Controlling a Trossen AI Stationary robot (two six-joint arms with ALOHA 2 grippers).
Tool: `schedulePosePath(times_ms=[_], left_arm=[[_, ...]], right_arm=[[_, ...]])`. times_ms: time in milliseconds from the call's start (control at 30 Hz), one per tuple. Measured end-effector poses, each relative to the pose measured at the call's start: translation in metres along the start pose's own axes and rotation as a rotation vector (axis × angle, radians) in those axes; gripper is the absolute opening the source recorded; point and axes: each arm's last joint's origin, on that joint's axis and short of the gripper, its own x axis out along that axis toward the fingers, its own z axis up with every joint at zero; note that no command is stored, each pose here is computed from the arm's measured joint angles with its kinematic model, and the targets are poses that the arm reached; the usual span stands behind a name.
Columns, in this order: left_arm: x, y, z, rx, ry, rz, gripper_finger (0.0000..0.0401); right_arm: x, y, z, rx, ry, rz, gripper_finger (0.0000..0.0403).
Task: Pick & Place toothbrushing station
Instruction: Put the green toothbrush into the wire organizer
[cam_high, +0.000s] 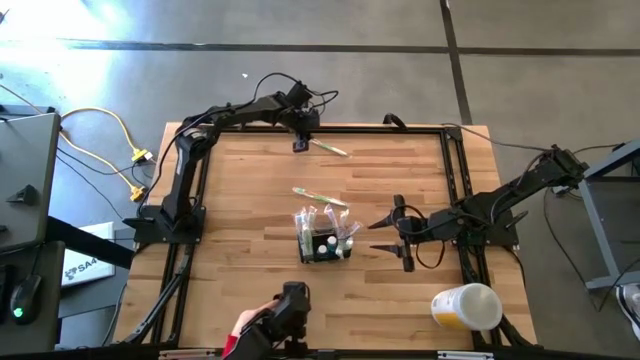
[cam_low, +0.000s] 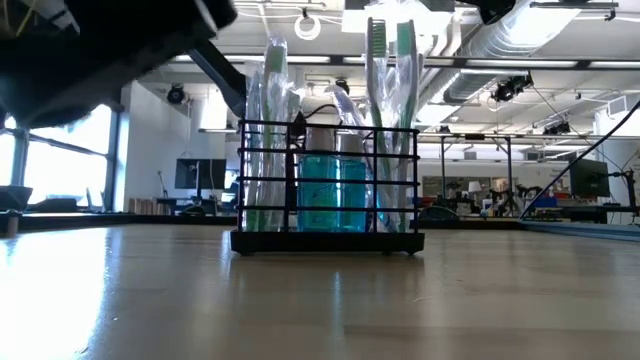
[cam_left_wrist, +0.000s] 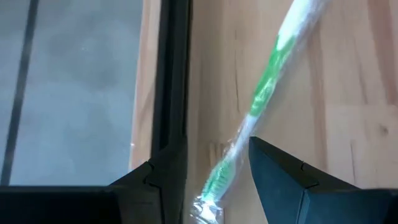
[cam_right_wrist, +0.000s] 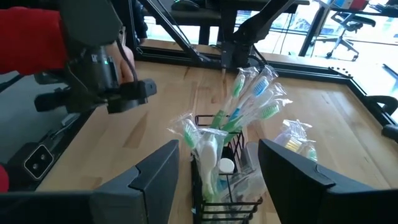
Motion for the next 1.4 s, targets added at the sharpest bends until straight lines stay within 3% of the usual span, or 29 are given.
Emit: schedulePosePath(times_ms=[400,700,1033,1167,1333,1400], left_arm=[[0.024,0.0,-0.01,-0.035,0.055,0.034,0.0164],[0.027,-0.008,-0.02,-0.038,0.142,-0.045,0.0163],[0.03,-0.01,-0.023,-0.036,0.169,-0.062,0.0161],[0.03,-0.011,-0.024,-0.02,0.177,-0.072,0.0125],[0.03,-0.013,-0.025,0.005,0.186,-0.081,0.0035],[0.03,-0.013,-0.025,0.017,0.192,-0.09,0.0031]], right_arm=[[0.0,-0.001,0.0,-0.008,0.004,-0.003,0.0211],[0.0,-0.001,-0.001,-0.013,0.01,-0.003,0.0211],[0.0,-0.001,-0.001,-0.013,0.01,-0.004,0.0211],[0.0,-0.001,-0.001,-0.013,0.01,-0.004,0.0211],[0.0,-0.001,-0.001,-0.013,0.01,-0.004,0.0211],[0.0,-0.001,-0.001,-0.013,0.01,-0.004,0.0211]])
